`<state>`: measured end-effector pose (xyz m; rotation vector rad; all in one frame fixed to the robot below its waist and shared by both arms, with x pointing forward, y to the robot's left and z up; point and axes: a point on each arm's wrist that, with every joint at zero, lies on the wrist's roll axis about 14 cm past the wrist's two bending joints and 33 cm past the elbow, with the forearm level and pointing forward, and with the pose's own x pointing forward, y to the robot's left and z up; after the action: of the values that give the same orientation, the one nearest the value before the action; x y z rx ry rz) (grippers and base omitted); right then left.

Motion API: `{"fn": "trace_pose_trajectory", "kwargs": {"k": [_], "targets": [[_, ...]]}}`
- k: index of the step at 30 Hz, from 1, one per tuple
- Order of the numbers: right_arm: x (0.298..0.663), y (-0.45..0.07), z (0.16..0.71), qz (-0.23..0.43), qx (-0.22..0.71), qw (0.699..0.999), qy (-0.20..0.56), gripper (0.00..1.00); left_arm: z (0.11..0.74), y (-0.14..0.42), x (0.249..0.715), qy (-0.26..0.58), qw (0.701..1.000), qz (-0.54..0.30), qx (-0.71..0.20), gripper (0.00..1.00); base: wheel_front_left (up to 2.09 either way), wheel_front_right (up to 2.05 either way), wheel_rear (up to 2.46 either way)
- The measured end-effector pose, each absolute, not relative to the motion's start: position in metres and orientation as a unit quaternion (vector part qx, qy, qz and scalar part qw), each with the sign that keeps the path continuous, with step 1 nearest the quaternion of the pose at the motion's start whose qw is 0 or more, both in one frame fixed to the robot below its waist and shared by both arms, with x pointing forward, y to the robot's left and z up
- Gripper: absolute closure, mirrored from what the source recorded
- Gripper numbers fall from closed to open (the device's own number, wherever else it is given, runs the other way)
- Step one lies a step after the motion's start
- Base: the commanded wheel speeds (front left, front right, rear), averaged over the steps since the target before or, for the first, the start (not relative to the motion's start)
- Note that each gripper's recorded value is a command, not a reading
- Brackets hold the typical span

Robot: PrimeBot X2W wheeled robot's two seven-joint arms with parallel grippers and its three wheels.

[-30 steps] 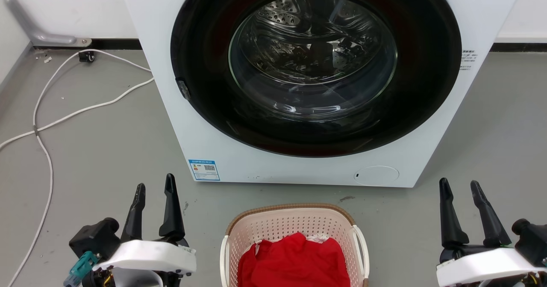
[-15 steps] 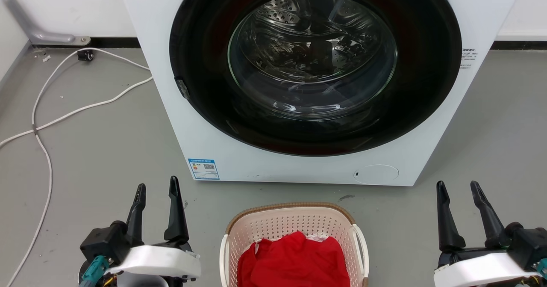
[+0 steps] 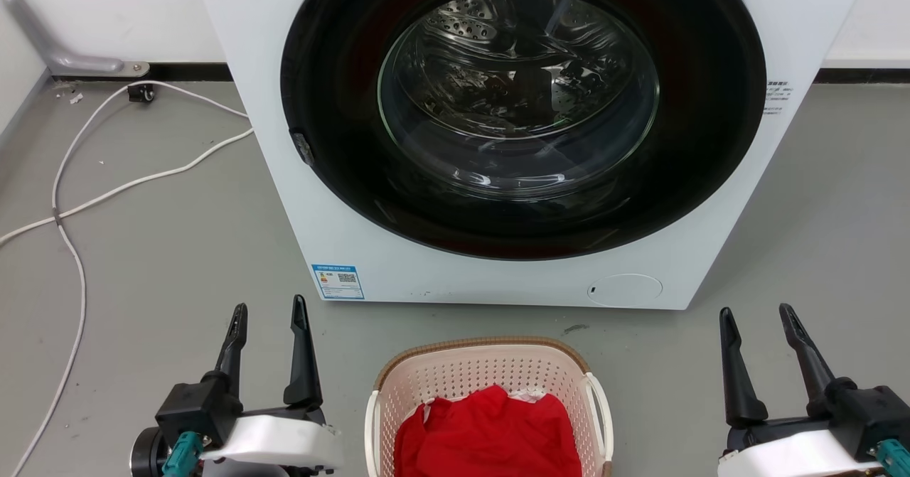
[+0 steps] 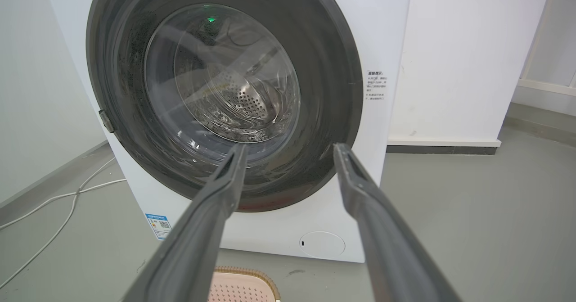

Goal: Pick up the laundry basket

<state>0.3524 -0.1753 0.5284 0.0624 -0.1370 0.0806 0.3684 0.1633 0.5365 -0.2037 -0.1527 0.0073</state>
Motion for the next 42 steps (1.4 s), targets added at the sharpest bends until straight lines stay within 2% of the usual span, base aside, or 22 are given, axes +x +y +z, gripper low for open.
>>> {"fn": "trace_pose_trajectory", "kwargs": {"k": [16,42], "targets": [[0.349,-0.1698,0.527,0.052,-0.019,0.996,-0.073,0.0,0.5381,0.1601,0.3648,-0.088,0.995,0.001,-0.05,0.0,0.0,0.0,0.0],[0.3485,-0.1693,0.5264,0.053,-0.017,0.996,-0.072,0.0,0.5346,0.1619,0.3645,-0.084,0.995,0.006,-0.046,0.0,0.0,0.0,0.0]]}}
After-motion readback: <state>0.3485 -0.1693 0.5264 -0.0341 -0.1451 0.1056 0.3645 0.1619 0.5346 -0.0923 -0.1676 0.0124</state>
